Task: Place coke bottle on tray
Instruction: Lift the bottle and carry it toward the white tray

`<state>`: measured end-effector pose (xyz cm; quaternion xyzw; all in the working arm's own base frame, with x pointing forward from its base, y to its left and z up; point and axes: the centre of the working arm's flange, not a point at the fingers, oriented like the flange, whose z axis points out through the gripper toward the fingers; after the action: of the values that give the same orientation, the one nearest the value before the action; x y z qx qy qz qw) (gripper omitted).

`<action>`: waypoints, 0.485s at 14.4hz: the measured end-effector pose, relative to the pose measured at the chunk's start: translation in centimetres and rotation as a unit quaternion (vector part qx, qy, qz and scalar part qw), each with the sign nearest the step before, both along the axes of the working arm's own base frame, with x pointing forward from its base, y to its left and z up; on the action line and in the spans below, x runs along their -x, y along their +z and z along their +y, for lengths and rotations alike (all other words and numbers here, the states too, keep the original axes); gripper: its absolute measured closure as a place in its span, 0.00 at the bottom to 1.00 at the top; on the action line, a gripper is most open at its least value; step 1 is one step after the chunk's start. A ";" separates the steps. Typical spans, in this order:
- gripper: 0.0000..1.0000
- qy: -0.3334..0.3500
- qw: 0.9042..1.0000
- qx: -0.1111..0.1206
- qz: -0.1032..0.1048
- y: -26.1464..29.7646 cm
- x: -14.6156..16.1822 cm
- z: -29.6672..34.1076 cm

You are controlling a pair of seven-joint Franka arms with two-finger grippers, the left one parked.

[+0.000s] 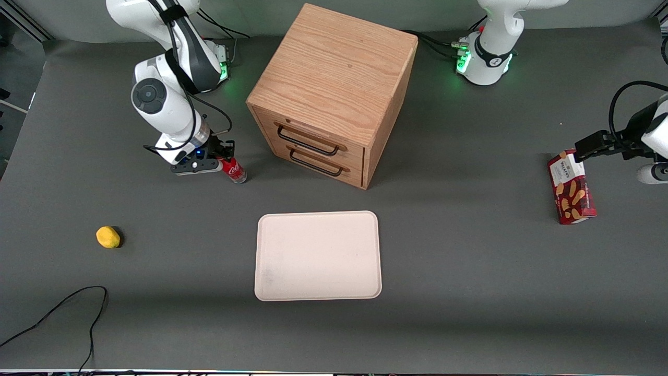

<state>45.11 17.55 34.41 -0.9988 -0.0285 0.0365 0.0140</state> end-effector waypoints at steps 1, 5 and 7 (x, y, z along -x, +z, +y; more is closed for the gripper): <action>0.65 0.000 1.000 -0.002 0.000 1.6 -1.0 0.3; 0.65 -0.002 1.000 -0.009 0.004 9.0 -6.2 0.9; 0.65 -0.002 1.000 -0.014 0.003 12.2 -8.9 1.3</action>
<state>54.05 18.81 46.62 -0.9985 -0.0270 0.0391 0.0285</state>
